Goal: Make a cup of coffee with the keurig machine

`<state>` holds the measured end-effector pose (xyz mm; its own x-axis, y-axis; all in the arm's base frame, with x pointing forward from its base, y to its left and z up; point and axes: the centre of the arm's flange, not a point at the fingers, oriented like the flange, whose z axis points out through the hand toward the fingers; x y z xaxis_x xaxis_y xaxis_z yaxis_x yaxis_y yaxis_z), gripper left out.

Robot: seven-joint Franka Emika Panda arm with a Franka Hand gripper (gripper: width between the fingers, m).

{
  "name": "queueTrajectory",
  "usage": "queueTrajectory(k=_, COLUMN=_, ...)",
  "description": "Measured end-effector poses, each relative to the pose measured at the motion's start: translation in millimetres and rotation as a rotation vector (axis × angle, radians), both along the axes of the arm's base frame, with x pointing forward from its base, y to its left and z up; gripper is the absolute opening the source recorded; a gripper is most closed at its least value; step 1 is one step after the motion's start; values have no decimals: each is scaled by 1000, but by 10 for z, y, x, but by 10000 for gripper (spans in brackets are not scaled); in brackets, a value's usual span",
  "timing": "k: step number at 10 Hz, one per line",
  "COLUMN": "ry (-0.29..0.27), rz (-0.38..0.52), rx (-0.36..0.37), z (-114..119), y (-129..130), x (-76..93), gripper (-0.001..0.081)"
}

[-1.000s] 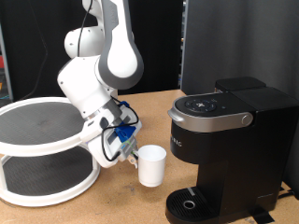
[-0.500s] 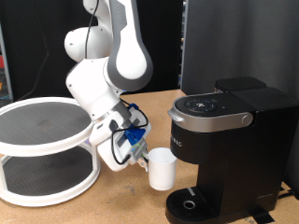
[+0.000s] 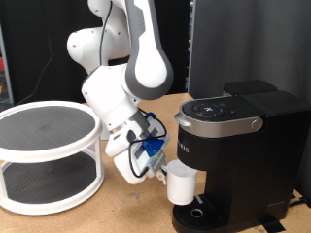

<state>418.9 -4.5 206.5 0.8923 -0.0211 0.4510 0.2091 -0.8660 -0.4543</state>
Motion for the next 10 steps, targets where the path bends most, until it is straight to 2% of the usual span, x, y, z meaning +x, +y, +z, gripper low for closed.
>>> queueTrajectory(k=6, ry=-15, rz=-14, rx=-1, z=-53, y=225, x=197, gripper=74)
queueTrajectory(k=10, ry=-2, rz=-10, rx=-12, z=-149, y=269, x=232, gripper=74)
